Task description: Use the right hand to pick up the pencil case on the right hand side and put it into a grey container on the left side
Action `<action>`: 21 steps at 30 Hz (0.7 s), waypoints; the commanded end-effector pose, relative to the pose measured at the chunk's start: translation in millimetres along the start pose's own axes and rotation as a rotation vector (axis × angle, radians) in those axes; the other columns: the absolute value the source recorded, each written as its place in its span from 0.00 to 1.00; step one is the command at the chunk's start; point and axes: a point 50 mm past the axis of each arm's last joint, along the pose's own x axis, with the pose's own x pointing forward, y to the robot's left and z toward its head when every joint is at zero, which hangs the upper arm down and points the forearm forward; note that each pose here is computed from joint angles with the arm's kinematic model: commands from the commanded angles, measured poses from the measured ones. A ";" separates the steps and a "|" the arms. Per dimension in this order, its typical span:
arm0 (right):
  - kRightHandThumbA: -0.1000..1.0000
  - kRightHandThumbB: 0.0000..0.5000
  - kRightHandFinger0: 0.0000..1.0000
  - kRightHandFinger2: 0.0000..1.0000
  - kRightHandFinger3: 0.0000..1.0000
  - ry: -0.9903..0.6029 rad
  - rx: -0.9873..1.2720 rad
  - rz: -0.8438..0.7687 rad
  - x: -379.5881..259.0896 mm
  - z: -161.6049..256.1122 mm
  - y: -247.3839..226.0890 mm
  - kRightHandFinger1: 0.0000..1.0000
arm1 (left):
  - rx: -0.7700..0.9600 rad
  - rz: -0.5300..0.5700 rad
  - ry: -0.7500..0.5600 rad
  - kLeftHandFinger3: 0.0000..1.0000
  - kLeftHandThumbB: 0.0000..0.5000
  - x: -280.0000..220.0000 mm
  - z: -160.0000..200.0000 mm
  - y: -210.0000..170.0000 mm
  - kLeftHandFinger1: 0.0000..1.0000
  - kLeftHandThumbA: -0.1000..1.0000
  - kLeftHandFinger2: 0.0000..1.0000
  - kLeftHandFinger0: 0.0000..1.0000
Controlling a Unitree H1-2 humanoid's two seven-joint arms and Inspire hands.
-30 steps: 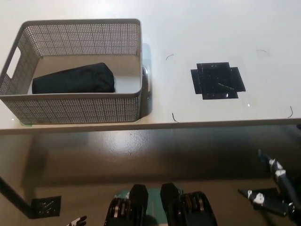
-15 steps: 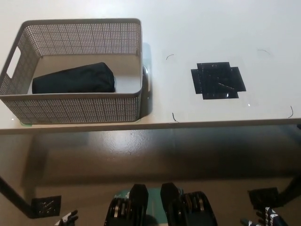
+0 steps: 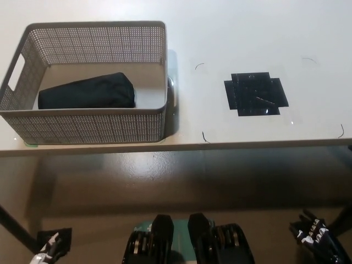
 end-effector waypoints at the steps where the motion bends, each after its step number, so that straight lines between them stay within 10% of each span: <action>1: 1.00 0.46 1.00 1.00 1.00 -0.130 0.205 0.083 11.7 20.1 3.8 1.00 | -0.081 0.070 -0.079 1.00 0.84 4.9 11.4 11.0 1.00 1.00 1.00 1.00; 21: 1.00 0.52 1.00 1.00 1.00 -0.156 0.228 0.105 21.5 30.8 3.7 1.00 | -0.065 0.072 -0.088 1.00 0.83 9.5 14.2 12.7 1.00 1.00 1.00 1.00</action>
